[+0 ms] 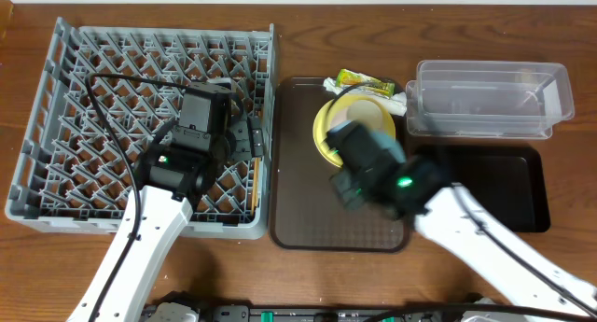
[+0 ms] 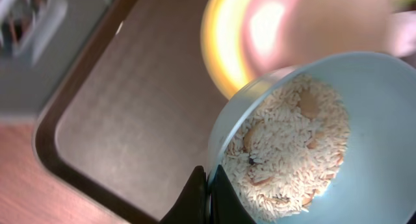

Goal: Sort waste into correct bins and load items into the dishwasher
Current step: 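Carry the bowl over the black tray and tip out the rice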

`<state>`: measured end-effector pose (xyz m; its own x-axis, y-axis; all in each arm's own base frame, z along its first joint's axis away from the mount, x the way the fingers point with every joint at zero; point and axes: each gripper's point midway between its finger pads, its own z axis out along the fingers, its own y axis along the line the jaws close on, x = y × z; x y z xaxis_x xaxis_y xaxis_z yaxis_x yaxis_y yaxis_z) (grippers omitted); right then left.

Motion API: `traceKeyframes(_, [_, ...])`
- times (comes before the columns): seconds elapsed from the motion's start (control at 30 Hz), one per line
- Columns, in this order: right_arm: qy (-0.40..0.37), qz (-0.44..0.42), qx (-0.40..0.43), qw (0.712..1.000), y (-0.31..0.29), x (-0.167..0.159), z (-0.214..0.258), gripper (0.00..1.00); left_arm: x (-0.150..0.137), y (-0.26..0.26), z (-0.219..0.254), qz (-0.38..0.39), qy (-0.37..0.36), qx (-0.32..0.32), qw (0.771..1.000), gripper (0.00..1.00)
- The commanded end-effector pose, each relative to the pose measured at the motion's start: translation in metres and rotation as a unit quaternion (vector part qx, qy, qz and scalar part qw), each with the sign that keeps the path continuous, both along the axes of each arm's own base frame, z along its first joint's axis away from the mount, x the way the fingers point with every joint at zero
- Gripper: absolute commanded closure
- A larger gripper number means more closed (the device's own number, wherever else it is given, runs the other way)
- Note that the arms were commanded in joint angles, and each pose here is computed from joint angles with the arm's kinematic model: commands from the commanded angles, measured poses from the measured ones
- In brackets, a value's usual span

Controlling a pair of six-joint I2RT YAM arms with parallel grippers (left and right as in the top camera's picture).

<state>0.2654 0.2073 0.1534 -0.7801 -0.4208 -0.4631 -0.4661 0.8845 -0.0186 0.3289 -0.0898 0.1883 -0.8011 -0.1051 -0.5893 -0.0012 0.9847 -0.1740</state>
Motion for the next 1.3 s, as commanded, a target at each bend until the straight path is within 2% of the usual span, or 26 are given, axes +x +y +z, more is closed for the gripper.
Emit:
traceKeyframes(0.0, [0.02,-0.066,0.065,0.996,-0.034,0.014,0.02,0.99,0.002,0.002,0.001,0.003,-0.001,0.003,1.0,0.11])
traceKeyframes(0.17, [0.076,-0.173,0.125,0.974,-0.1,0.017,0.026,0.99,0.002,0.002,0.001,0.003,-0.001,0.003,1.0,0.11])
traceKeyframes(0.33, [0.096,-0.249,0.151,0.952,-0.149,0.016,0.026,0.99,0.002,0.002,0.001,0.003,-0.001,0.002,1.0,0.11])
traceKeyframes(0.77, [0.074,-0.269,0.354,0.893,-0.194,0.029,0.044,0.99,0.002,0.002,0.001,0.003,-0.001,0.003,1.0,0.11])
traceKeyframes(0.9, [0.05,-0.267,0.424,0.864,-0.206,0.033,0.043,0.99,0.002,0.002,0.001,0.003,-0.001,0.003,1.0,0.11])
traceKeyframes(1.03, [0.014,-0.262,0.504,0.823,-0.224,0.029,0.036,0.99,0.002,0.002,0.001,0.003,-0.001,0.003,1.0,0.11])
traceKeyframes(1.27, [-0.038,-0.319,0.565,0.76,-0.269,0.017,0.02,0.99,0.002,0.002,0.001,0.003,-0.001,0.003,1.0,0.11])
